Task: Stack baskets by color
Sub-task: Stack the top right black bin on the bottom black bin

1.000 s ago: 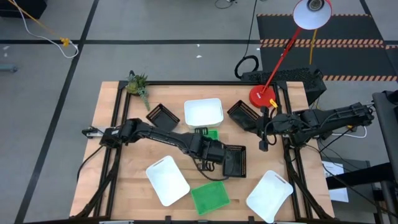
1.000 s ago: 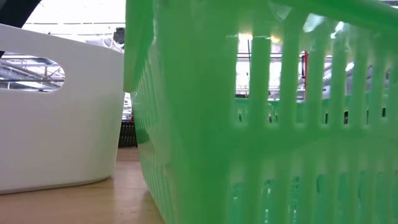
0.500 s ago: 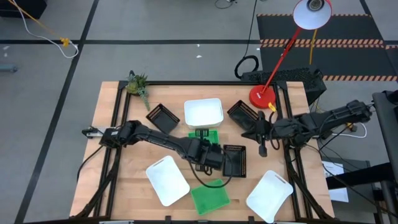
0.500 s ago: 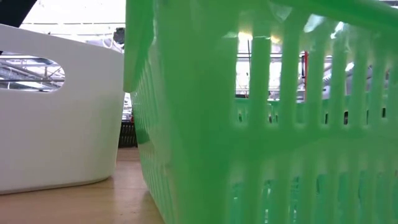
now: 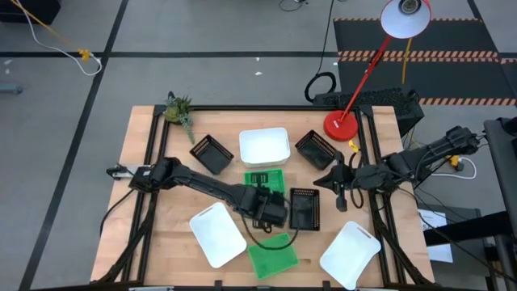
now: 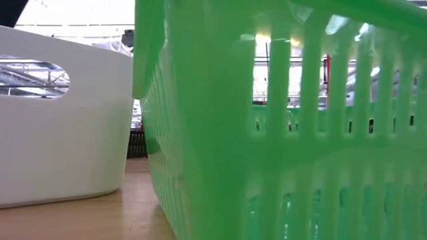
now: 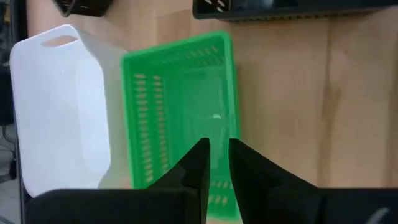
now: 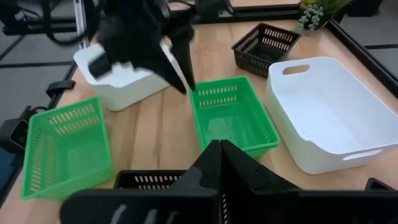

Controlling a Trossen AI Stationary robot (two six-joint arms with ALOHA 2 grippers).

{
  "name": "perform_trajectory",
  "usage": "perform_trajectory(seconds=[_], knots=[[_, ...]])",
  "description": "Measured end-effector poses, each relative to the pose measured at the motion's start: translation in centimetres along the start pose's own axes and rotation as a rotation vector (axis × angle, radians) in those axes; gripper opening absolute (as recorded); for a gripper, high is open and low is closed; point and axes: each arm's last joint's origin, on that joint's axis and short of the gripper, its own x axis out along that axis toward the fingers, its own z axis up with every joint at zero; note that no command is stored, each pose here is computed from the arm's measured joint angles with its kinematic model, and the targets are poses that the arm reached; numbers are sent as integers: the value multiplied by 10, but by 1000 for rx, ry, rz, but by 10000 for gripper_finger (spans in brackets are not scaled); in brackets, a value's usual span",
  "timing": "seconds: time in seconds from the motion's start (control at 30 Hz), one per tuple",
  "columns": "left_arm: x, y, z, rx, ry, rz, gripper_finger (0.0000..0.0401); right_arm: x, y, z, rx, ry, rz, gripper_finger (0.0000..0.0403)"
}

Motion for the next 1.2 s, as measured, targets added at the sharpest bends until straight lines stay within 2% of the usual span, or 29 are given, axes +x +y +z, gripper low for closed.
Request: perform_trajectory(seconds=[0.17,0.4,0.57,0.67,0.87,1.03,1.2], knots=[[-32,12,-28,-49,-121,-18,62,4,1,-1,-11,15,-2,0],[-78,59,-83,-156,-420,-95,62,6,3,1,-20,-3,-1,0],[-95,81,-124,-190,-586,-116,62,11,5,8,-10,-76,-33,0],[-96,87,-145,-206,-673,-122,62,16,7,15,-17,-93,-38,6],[-80,87,-179,-239,-732,-135,62,29,15,31,-66,-39,-61,38],[-64,81,-196,-245,-721,-144,62,39,13,44,-87,56,-125,71],[-56,78,-201,-257,-702,-150,63,42,-3,56,-53,157,-236,93]])
